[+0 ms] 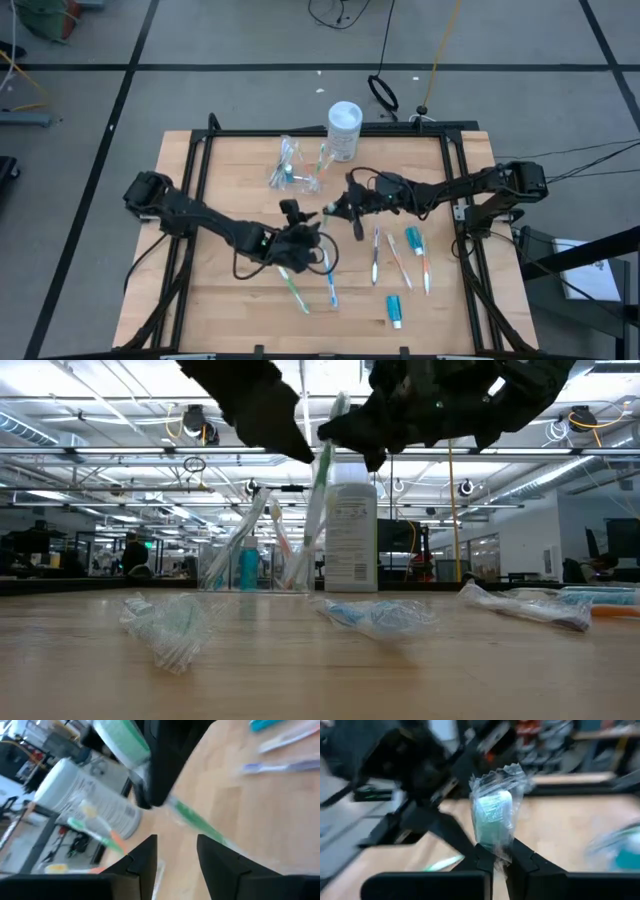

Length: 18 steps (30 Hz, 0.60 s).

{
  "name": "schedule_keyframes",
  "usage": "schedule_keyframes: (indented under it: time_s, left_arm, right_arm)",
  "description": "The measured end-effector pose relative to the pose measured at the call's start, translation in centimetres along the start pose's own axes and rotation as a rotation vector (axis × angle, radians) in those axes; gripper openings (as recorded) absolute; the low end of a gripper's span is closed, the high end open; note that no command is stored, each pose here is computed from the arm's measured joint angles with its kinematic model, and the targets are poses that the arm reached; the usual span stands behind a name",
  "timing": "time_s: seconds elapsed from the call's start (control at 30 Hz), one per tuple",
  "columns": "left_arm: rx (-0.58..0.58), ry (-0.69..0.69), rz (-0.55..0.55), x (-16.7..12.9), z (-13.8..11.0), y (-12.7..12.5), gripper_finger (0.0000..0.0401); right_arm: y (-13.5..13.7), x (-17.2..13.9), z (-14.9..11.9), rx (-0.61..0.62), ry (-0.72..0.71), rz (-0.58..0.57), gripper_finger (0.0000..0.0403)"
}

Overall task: Pick & Place toothbrushing station
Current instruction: Put the green toothbrush into the transparent organizer

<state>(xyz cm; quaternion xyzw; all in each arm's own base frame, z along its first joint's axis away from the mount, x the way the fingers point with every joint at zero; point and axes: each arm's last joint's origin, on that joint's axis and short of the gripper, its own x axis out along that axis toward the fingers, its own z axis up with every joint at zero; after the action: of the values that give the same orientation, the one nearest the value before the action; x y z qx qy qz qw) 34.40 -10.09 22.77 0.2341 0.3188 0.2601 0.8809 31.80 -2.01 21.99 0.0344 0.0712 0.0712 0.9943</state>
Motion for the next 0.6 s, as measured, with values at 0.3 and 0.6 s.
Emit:
schedule_keyframes:
  time_s: [0.3, 0.6]
  left_arm:
    - [0.058, 0.000, 0.155, -3.6, 0.7, 5.9, 0.0116]
    - [-0.228, -0.106, 0.236, -9.7, 0.4, 13.9, 0.0115]
  right_arm:
    - [-1.3, -0.5, 2.0, -0.290, -0.152, -0.510, 0.0011]
    - [-0.9, -0.9, 3.7, -0.364, -0.335, -0.508, 0.0011]
